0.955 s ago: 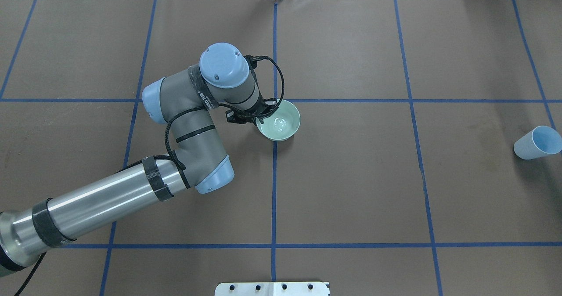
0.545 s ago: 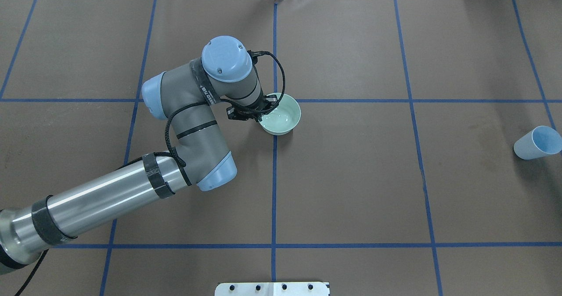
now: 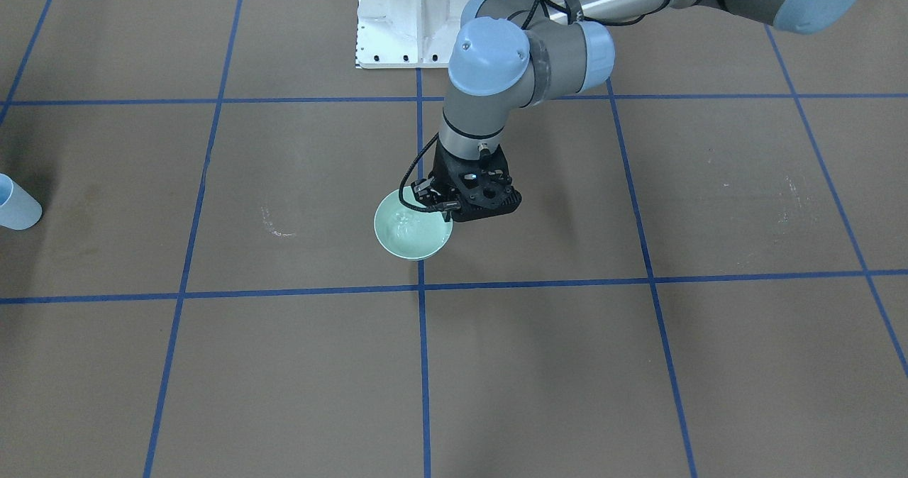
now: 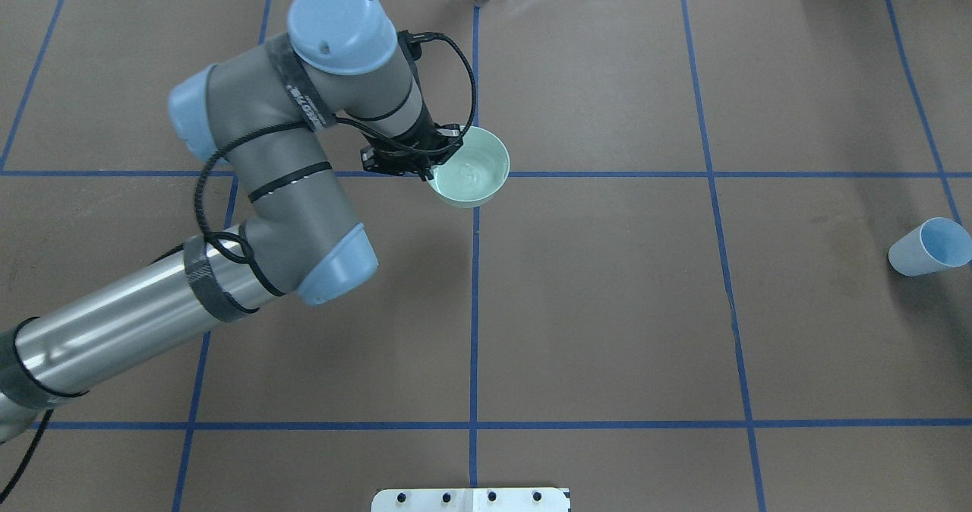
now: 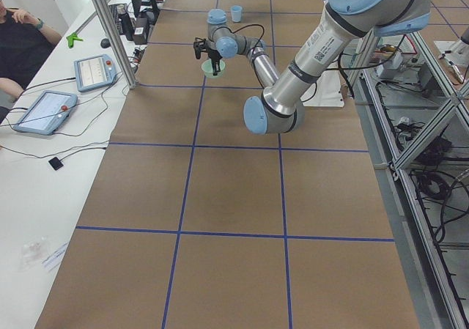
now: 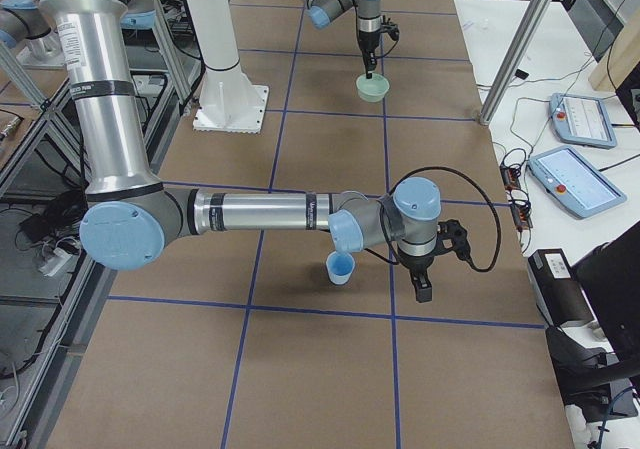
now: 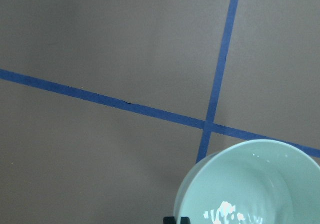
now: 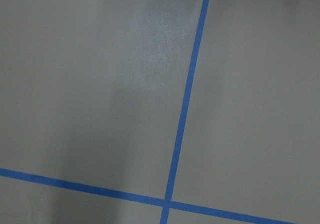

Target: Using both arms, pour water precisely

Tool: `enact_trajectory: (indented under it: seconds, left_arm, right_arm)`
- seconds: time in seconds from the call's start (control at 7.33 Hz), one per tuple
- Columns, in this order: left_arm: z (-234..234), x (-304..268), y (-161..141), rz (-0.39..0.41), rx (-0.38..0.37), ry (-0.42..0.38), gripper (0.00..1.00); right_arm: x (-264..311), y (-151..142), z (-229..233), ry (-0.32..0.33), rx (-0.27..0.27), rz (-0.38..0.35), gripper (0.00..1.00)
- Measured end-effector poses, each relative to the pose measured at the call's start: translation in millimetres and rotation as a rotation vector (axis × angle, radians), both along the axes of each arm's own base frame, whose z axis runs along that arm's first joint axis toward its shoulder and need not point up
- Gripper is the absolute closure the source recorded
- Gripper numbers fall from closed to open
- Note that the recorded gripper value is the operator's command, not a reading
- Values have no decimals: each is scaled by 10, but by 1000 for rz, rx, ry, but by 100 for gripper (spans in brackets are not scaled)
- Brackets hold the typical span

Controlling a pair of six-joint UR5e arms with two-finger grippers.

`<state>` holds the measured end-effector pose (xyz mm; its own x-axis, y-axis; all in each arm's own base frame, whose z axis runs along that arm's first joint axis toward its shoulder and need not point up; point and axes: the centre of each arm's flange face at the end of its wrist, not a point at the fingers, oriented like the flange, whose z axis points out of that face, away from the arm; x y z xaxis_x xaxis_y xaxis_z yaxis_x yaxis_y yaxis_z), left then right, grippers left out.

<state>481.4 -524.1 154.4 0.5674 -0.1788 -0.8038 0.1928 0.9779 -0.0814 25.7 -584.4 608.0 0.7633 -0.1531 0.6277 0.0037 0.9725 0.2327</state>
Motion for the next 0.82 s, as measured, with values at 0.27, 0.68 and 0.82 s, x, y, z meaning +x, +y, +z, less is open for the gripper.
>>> enact_trajectory:
  seconds: [0.27, 0.68, 0.82]
  left_arm:
    - [709, -818, -59, 63, 59, -30, 100]
    - [2048, -2077, 221, 141, 116, -88, 100]
    - [2495, -2371, 404, 160, 128, -83, 100]
  right_arm:
    - [-26, 33, 41, -30, -83, -13, 0]
    - [-27, 99, 81, -49, -168, -7, 0]
    - [-22, 131, 73, -50, -171, 0, 1]
